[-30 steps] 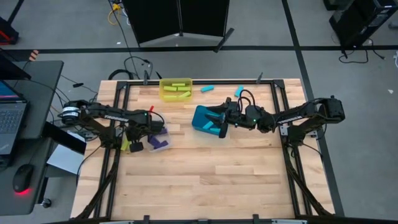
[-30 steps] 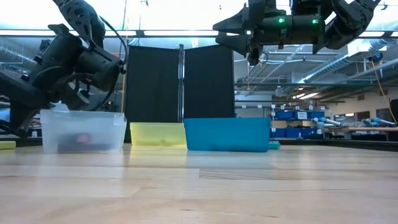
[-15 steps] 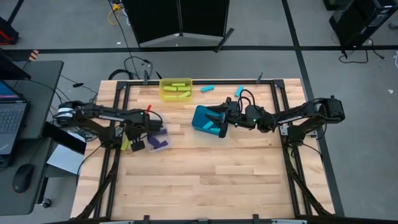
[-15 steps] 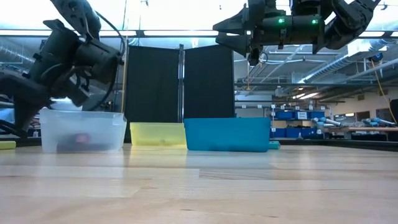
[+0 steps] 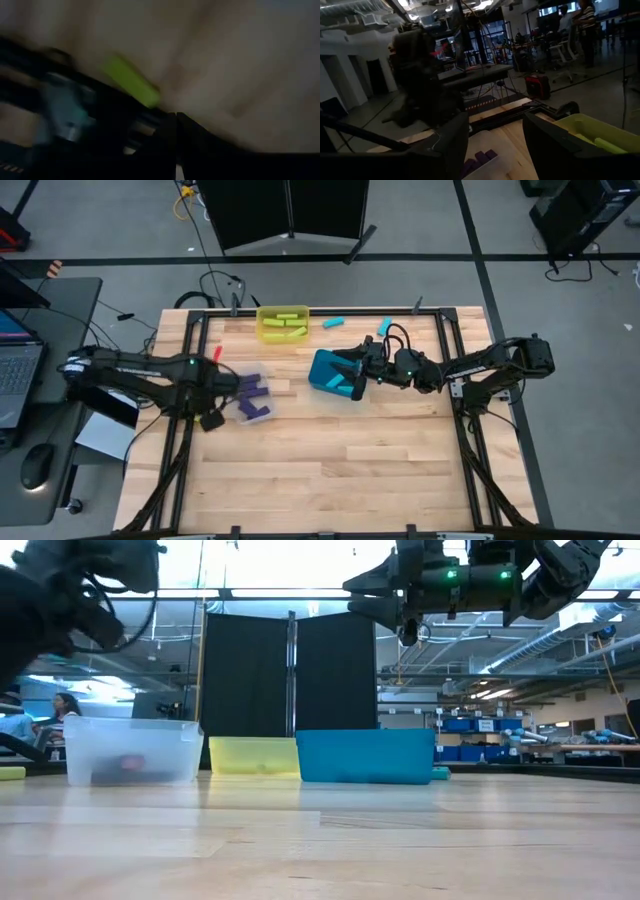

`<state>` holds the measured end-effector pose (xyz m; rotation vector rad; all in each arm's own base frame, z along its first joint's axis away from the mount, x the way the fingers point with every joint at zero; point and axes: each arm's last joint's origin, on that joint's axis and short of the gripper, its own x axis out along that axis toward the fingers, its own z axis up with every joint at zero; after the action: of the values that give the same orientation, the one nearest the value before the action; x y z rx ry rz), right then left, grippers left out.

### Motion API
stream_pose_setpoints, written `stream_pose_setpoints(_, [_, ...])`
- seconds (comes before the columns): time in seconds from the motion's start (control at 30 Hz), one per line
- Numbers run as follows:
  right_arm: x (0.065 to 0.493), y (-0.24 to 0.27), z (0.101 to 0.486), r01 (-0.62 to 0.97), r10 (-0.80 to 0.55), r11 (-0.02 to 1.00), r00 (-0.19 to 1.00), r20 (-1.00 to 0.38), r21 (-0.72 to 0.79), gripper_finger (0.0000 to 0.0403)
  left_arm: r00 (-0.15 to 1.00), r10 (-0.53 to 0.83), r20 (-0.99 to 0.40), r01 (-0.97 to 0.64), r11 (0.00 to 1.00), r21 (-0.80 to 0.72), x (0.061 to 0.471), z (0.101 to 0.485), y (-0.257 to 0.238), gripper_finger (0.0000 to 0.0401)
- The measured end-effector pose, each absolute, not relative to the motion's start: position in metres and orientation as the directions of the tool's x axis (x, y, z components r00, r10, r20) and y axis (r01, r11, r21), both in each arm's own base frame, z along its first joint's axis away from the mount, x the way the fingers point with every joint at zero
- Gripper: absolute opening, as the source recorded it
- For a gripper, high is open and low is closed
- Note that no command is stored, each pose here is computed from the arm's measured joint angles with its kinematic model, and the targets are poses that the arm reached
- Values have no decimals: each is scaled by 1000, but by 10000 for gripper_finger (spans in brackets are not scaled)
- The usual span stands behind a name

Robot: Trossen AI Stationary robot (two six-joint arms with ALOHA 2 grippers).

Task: Sort blocks
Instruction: Put the green block into the yellow bin

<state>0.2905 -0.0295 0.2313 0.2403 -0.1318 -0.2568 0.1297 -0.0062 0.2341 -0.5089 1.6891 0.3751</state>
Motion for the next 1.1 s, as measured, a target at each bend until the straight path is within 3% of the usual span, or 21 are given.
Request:
stream_pose_setpoints(0.3, [290, -33, 231, 276, -308, 928, 946, 98, 250, 197, -410, -263, -873, -375, 922, -101, 134, 219, -51, 14])
stream_pose_setpoints(0.57, [290, -31, 231, 266, -298, 930, 949, 98, 254, 197, -550, -300, -779, -269, 947, -175, 140, 197, -80, 4])
stream_pose_setpoints(0.83, [291, -21, 231, 236, -267, 938, 959, 98, 254, 197, -566, -160, -808, -47, 986, -163, 143, 173, -109, 3])
stream_pose_setpoints(1.1, [291, -20, 231, 269, -299, 933, 949, 97, 240, 197, -773, -46, -633, -37, 999, -28, 141, 148, -116, 2])
